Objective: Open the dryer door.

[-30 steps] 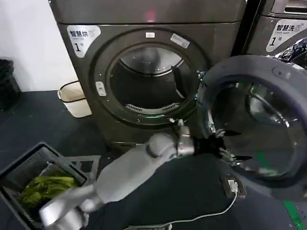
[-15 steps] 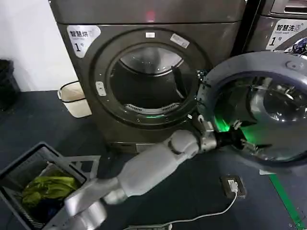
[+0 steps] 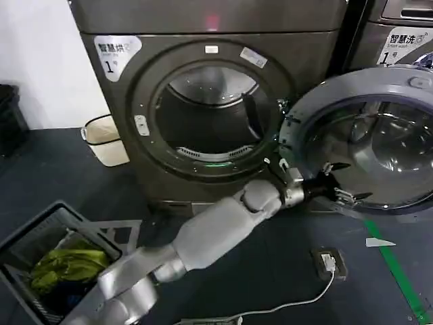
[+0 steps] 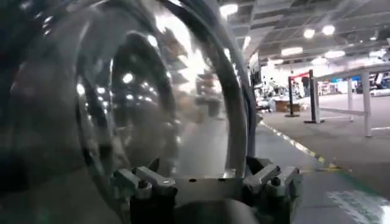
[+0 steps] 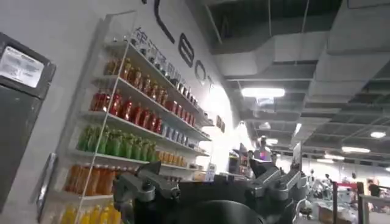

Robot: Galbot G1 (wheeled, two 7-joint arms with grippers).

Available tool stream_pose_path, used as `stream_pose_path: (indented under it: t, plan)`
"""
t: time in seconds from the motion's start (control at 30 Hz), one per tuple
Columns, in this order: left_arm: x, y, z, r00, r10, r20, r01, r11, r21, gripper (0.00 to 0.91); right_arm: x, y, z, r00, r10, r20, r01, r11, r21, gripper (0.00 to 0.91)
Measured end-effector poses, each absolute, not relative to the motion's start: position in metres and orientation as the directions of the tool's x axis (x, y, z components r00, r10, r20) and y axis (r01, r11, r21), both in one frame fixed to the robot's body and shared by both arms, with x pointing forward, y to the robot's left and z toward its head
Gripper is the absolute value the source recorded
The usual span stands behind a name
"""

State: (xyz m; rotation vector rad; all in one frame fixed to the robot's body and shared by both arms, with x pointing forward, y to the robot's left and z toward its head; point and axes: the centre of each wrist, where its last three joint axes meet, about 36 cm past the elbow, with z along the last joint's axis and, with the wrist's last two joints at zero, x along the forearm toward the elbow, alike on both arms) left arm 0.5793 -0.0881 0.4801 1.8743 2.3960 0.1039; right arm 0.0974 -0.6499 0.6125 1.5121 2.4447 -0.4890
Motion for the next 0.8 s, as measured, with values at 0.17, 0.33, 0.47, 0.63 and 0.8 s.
stream_pose_path:
  t: [0.17, 0.33, 0.47, 0.63, 0.8]
  plan:
    - [0.583, -0.086, 0.476, -0.259, 0.965, -0.043, 0.957, 0.262, 0.126, 0.907, 0.098, -0.65, 0.614, -0.448, 0.818, -0.361, 0.894, 0.418, -0.163, 0.907]
    - [0.585, -0.084, 0.467, -0.284, 0.957, -0.056, 0.946, 0.289, 0.145, 0.907, 0.098, -0.65, 0.614, -0.451, 0.815, -0.363, 0.892, 0.421, -0.163, 0.907]
    - [0.584, -0.085, 0.465, -0.28, 0.958, -0.069, 0.946, 0.287, 0.15, 0.907, 0.098, -0.651, 0.616, -0.451, 0.813, -0.367, 0.892, 0.422, -0.163, 0.907]
    - [0.575, -0.092, 0.471, -0.255, 0.96, -0.115, 0.953, 0.269, 0.139, 0.907, 0.096, -0.652, 0.62, -0.45, 0.811, -0.375, 0.892, 0.424, -0.155, 0.907]
    - [0.557, -0.103, 0.483, -0.193, 0.956, -0.219, 0.966, 0.224, 0.129, 0.907, 0.093, -0.655, 0.623, -0.446, 0.81, -0.381, 0.894, 0.423, -0.149, 0.907]
